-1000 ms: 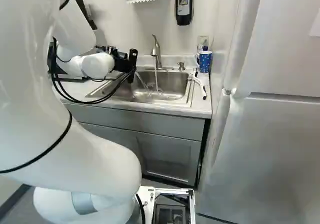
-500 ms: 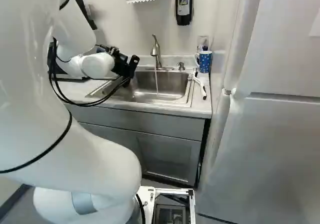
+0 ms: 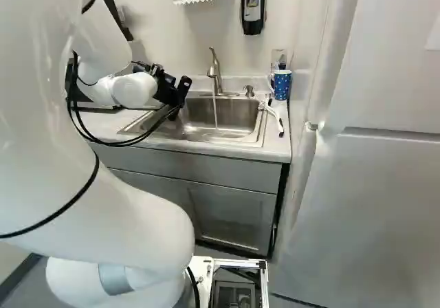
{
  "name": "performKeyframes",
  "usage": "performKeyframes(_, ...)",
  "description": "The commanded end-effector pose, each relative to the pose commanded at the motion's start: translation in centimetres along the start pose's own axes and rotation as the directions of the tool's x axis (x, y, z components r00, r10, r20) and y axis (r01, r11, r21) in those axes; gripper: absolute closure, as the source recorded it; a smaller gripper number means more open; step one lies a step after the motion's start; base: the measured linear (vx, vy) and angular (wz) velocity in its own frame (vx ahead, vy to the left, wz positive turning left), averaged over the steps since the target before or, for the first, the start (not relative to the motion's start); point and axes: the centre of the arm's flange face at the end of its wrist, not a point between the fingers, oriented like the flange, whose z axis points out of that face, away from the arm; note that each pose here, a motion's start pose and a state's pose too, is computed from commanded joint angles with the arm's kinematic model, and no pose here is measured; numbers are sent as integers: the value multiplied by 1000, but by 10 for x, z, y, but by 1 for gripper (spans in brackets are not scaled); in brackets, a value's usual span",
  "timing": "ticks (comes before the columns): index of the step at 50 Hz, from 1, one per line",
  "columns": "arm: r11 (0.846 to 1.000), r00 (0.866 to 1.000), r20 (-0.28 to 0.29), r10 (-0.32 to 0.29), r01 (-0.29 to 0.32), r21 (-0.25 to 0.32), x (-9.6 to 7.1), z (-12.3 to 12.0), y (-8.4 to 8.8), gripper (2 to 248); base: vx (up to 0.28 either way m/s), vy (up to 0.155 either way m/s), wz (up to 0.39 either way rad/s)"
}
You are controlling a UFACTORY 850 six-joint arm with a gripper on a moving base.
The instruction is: Rinse the cup and place it in the tray
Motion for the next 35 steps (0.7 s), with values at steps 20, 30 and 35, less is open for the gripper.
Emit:
performKeyframes(20,1000,1000,0,-17,17,0,0,0,0,139,0,0,0)
performKeyframes(30,994,994,0,-107,107,0,0,0,0,139,0,0,0)
performKeyframes(35,987,987,0,-158,158,0,0,0,0,139,0,0,0)
